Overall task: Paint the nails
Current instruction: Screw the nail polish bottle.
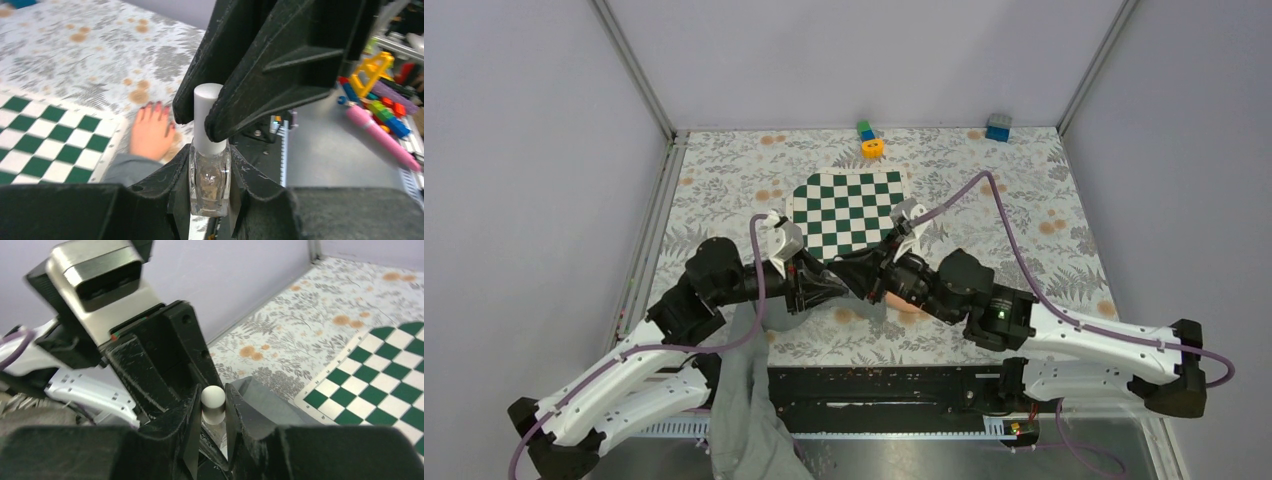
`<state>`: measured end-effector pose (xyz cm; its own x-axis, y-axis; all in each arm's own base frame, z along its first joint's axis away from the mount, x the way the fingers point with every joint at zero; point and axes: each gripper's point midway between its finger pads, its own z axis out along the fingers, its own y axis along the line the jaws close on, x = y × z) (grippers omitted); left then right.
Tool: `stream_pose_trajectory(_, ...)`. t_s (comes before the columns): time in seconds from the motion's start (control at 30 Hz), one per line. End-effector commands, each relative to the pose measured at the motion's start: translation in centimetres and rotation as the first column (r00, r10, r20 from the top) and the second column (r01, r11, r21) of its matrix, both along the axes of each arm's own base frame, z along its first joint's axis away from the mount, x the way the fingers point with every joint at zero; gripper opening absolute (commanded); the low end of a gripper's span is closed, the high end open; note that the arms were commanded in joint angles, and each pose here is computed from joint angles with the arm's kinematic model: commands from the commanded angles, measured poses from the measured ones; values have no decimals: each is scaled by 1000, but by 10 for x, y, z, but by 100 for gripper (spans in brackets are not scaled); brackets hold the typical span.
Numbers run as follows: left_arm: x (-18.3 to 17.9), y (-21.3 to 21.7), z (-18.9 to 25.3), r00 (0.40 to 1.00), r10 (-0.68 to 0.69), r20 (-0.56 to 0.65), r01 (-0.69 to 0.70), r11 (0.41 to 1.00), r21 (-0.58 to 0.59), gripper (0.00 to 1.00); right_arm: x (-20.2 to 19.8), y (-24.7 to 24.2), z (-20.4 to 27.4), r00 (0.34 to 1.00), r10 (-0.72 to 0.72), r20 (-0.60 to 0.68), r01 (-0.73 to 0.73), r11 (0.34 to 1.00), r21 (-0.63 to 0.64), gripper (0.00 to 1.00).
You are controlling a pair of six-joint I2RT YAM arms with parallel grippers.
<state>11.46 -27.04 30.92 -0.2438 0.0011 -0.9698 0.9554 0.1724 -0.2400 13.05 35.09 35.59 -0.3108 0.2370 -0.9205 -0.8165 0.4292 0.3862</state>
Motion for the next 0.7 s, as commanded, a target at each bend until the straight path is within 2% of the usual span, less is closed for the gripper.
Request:
stream_pose_trajectory(0.0, 59, 21, 18, 941, 331, 71, -331, 944, -13, 0, 6, 14, -26, 985, -66, -157, 56, 996, -66, 0)
stream_pose_trajectory(0.3, 91, 43, -3, 849, 524, 58, -528, 845, 84, 0, 27, 33, -48, 917, -210, -339, 192, 978, -85, 0)
stream_pose_trajectory(0.47, 100, 48, -11, 819, 572, 49, -574, 811, 115, 0, 32, 39, -59, 877, -250, -410, 239, 968, -80, 0)
stream_pose_trajectory(0.6, 95, 41, -11, 846, 532, 40, -532, 838, 121, 0, 31, 42, -57, 874, -236, -424, 232, 971, -63, 0)
stream_pose_trajectory(0.63, 93, 38, -10, 854, 519, 39, -519, 847, 116, 0, 32, 41, -55, 877, -237, -419, 235, 970, -56, 2)
stream_pose_trajectory(0.67, 91, 37, -10, 862, 505, 38, -506, 855, 112, 0, 32, 39, -52, 881, -235, -410, 236, 971, -49, 11)
